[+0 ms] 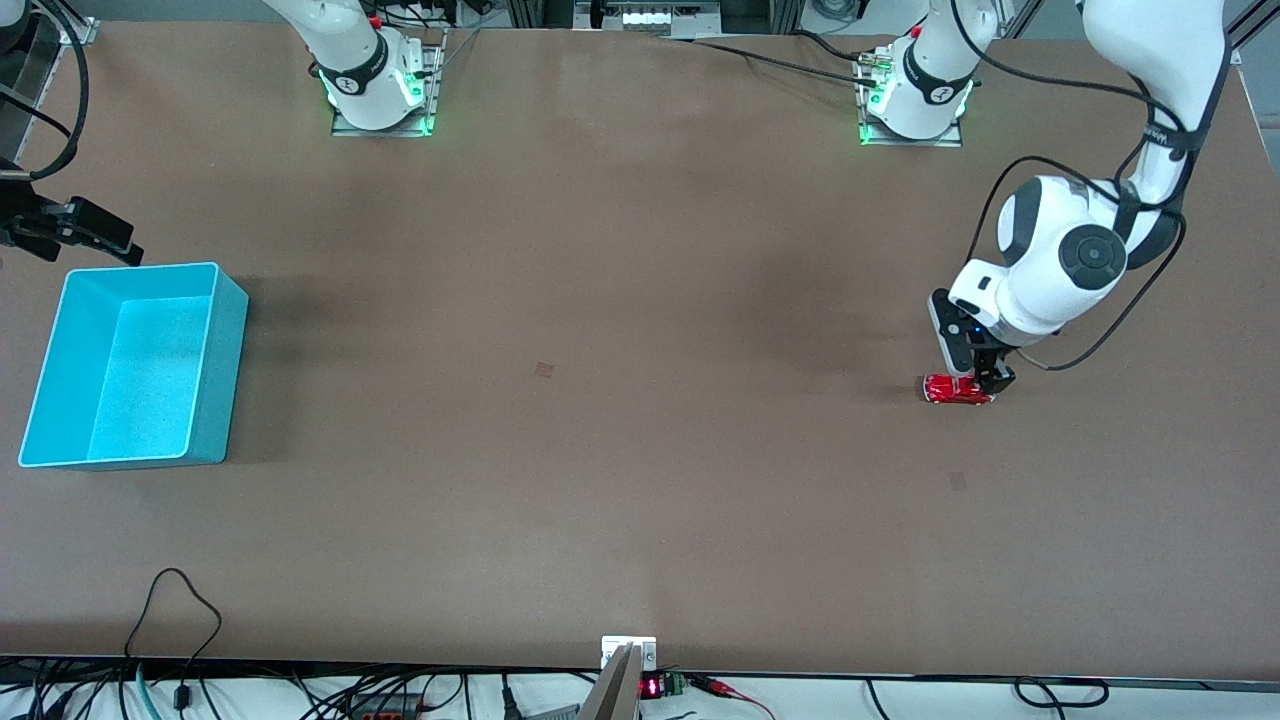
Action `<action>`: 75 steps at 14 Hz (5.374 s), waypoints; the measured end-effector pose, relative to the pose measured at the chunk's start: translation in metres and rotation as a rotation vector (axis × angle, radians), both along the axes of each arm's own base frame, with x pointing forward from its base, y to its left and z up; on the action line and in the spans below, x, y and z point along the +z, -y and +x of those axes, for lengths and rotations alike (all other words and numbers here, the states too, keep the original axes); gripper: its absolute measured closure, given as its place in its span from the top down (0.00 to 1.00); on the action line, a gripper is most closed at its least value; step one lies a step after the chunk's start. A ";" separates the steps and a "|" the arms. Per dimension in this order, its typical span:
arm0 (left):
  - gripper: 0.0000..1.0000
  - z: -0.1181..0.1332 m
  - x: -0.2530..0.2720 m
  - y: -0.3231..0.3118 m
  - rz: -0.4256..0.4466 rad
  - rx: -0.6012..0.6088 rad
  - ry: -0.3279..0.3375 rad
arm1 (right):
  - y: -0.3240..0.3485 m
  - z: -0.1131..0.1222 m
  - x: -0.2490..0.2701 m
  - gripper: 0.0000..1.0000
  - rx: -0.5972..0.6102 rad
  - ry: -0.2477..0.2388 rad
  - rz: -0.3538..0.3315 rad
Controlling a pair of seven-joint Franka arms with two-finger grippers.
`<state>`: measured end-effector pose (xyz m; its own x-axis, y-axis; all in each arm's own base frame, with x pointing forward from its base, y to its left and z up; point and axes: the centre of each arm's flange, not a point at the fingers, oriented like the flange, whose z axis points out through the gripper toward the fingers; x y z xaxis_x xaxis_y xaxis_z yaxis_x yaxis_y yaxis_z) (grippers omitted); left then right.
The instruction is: Wind red beetle toy and store in blue box
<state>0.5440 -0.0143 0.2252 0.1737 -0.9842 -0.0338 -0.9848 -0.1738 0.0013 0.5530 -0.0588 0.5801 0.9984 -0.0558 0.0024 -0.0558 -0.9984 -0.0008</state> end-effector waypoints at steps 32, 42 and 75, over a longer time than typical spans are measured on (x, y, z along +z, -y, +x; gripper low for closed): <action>0.44 0.028 -0.042 -0.016 0.038 -0.167 -0.003 | -0.002 0.002 -0.005 1.00 0.003 -0.008 0.000; 0.44 0.024 -0.042 -0.081 0.043 -0.137 -0.011 | -0.014 0.003 -0.005 1.00 0.025 -0.008 0.000; 0.44 0.008 -0.042 -0.195 0.049 -0.167 0.035 | -0.009 0.002 -0.001 1.00 0.016 -0.004 0.000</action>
